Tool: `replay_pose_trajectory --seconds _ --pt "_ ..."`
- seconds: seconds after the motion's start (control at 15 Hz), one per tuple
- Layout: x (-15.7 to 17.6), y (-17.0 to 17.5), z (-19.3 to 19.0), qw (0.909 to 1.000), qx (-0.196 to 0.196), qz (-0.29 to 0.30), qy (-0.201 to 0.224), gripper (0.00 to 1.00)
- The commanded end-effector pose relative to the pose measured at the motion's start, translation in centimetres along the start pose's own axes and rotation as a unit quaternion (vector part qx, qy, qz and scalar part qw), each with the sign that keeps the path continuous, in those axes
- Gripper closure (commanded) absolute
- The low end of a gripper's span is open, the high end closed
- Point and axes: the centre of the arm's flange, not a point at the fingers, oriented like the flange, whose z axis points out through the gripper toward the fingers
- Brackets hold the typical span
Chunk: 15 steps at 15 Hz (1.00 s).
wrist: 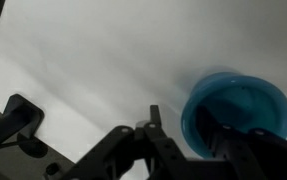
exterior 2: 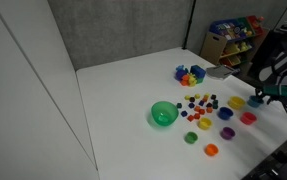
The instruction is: Put the light blue bowl inside the yellow bowl
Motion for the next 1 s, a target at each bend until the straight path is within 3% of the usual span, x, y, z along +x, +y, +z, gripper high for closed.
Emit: replay_pose_trajectory --seconds 0.0,0.13,0.27,0.93 --pt "0.3 -0.3 -0.5 0.9999 0.006 0.011 0.003 0.88" --pt "0.3 -0.3 -0.8 0.9999 0.006 0.011 -0.002 0.98" --pt "0.6 -0.2 -1.9 0.9999 0.009 0.014 -0.002 0.94" --pt "-0.1 -1.7 -8.3 0.999 0.045 0.0 -0.007 0.95"
